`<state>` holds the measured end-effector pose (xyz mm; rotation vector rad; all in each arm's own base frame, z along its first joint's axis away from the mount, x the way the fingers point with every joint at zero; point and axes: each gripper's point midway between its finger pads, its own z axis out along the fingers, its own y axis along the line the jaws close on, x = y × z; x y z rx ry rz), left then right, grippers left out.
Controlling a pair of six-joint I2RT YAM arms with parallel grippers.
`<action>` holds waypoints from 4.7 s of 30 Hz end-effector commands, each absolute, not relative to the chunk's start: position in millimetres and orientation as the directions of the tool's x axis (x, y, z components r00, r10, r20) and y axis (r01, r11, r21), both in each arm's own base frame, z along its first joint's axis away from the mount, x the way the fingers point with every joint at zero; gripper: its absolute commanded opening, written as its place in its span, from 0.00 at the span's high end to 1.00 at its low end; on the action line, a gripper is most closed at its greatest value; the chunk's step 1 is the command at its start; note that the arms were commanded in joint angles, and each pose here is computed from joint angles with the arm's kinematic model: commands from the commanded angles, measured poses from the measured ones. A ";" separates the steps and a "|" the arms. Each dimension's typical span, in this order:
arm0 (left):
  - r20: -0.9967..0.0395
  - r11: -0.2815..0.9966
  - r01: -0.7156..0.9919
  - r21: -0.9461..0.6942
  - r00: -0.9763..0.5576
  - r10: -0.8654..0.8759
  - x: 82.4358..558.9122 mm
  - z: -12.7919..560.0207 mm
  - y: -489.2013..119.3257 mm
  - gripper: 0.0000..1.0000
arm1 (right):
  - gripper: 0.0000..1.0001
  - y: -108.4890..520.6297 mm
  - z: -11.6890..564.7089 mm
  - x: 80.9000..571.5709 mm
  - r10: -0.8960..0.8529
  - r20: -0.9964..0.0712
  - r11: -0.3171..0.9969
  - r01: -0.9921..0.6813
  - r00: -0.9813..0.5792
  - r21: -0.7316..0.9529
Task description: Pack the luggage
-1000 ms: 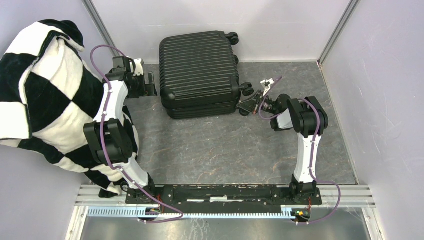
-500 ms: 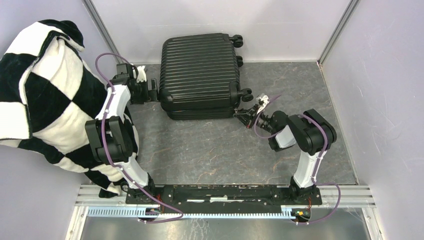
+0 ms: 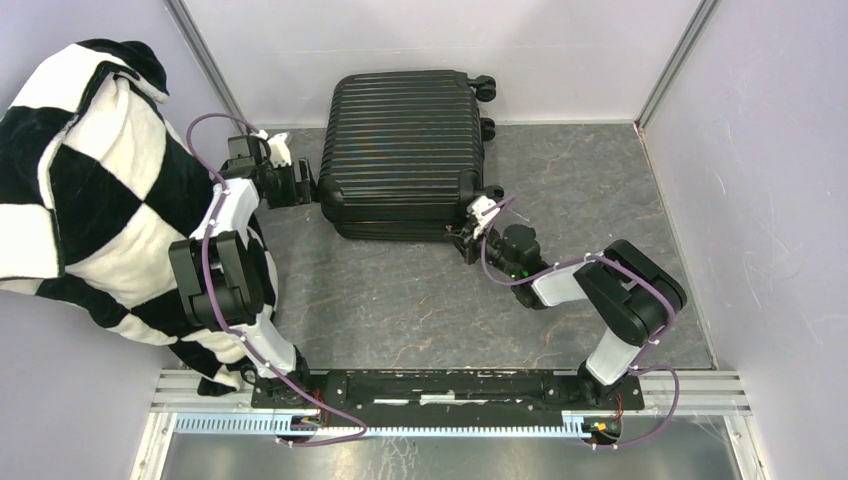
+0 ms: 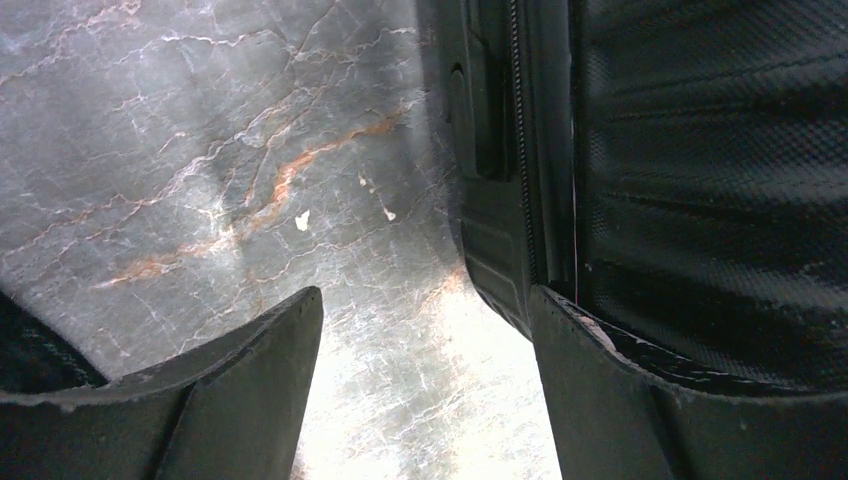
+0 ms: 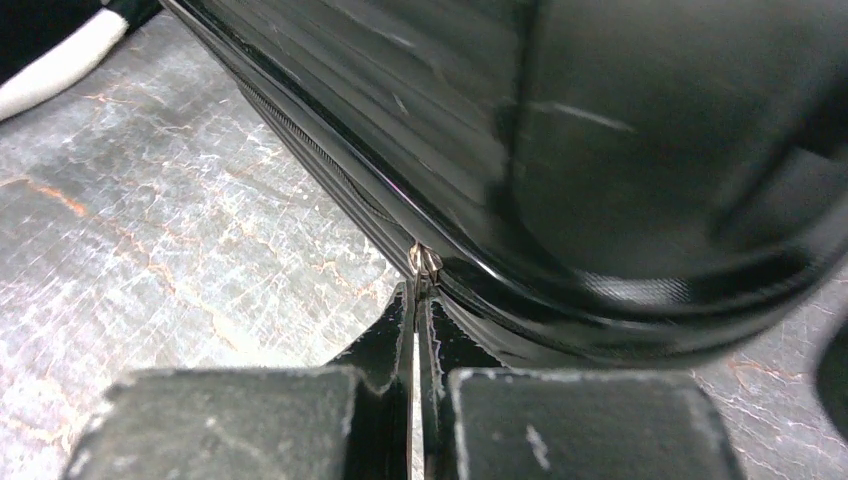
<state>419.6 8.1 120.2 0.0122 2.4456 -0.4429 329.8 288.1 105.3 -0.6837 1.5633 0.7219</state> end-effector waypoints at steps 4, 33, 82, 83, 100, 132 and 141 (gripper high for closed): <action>-0.680 0.809 0.395 -0.435 -0.733 -0.008 397.1 156.0 -59.5 0.20 | 1.00 324.9 154.0 342.4 -0.005 -1.000 0.707 -0.707 -0.021 0.011; -0.745 0.876 0.479 -0.053 -0.603 0.285 421.2 165.9 -56.9 0.14 | 1.00 173.3 127.9 337.6 0.044 -0.987 0.922 -0.373 -0.153 0.099; -0.730 0.922 0.322 -0.213 -0.680 0.068 460.6 113.7 -99.4 0.17 | 0.67 353.7 180.7 299.4 0.044 -0.984 0.683 -0.714 -0.172 0.155; -0.731 0.925 0.311 -0.217 -0.680 0.057 460.3 117.4 -93.2 0.17 | 0.63 335.9 187.5 307.5 0.061 -0.980 0.711 -0.681 -0.187 0.174; -0.740 0.921 0.368 -0.127 -0.654 0.159 449.3 108.6 -93.4 0.16 | 0.51 83.2 312.1 516.1 0.339 -0.937 0.936 -0.073 -0.080 0.345; -0.744 0.633 0.772 -0.058 -0.456 0.488 388.4 96.4 -227.1 0.18 | 0.67 267.2 203.5 552.7 0.305 -0.906 0.592 -0.687 -0.294 0.422; -0.681 0.432 0.897 -0.095 -0.376 0.629 297.5 102.8 -235.7 0.21 | 0.68 322.0 197.1 476.3 0.265 -0.871 0.409 -0.769 -0.414 0.491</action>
